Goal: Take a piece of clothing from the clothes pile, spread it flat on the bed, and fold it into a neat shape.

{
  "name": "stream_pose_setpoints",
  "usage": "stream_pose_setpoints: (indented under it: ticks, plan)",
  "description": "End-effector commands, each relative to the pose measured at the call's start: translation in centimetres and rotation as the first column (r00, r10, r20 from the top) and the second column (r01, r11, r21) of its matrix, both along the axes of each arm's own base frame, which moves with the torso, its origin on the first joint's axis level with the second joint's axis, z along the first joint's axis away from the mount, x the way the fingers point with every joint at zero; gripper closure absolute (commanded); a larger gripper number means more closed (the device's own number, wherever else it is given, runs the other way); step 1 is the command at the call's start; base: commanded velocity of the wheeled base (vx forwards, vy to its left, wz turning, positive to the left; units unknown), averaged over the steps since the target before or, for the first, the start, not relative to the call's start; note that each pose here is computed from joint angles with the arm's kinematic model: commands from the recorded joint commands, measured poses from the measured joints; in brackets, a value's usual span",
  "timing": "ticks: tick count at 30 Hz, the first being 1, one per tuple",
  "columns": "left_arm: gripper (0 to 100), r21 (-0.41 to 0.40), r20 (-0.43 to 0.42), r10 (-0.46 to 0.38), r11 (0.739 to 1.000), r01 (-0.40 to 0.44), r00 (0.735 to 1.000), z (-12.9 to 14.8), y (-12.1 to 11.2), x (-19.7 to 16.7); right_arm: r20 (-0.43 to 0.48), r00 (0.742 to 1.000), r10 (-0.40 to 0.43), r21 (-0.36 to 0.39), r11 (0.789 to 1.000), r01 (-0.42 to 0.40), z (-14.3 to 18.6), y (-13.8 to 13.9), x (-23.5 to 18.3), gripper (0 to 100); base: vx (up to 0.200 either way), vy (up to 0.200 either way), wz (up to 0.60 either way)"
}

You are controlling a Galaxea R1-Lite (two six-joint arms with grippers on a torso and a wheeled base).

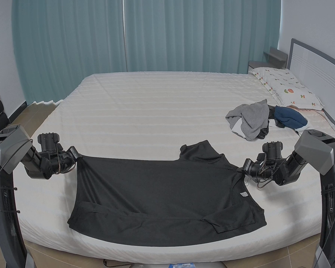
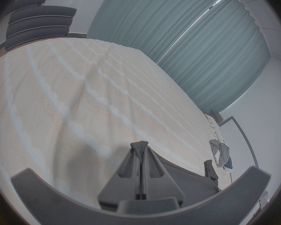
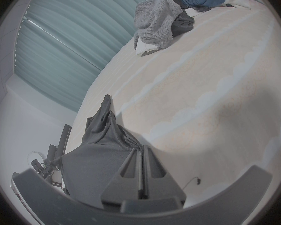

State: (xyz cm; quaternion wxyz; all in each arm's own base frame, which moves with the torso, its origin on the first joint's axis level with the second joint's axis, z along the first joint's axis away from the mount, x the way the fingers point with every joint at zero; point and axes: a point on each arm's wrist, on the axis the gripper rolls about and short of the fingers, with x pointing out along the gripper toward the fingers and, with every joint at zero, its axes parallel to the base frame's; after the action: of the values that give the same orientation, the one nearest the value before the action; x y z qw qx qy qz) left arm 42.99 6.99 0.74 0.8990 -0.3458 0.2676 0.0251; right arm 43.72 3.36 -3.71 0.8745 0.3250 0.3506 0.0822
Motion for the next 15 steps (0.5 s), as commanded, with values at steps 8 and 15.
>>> stream_pose_setpoints:
  ticks: [8,15]
  plan:
    - [100,0.0,-0.005,0.002,1.0,-0.002,1.0,-0.1,0.0,-0.1,0.066,0.998,0.02,-0.011,1.0,-0.02,1.9,0.7,1.0,0,0.0,0.0,0.0]
    - [100,0.001,-0.008,0.001,1.0,-0.001,1.0,-0.2,0.0,-0.1,0.111,0.99,0.093,-0.05,0.995,-0.087,3.5,3.2,3.3,0,0.0,0.0,0.0]
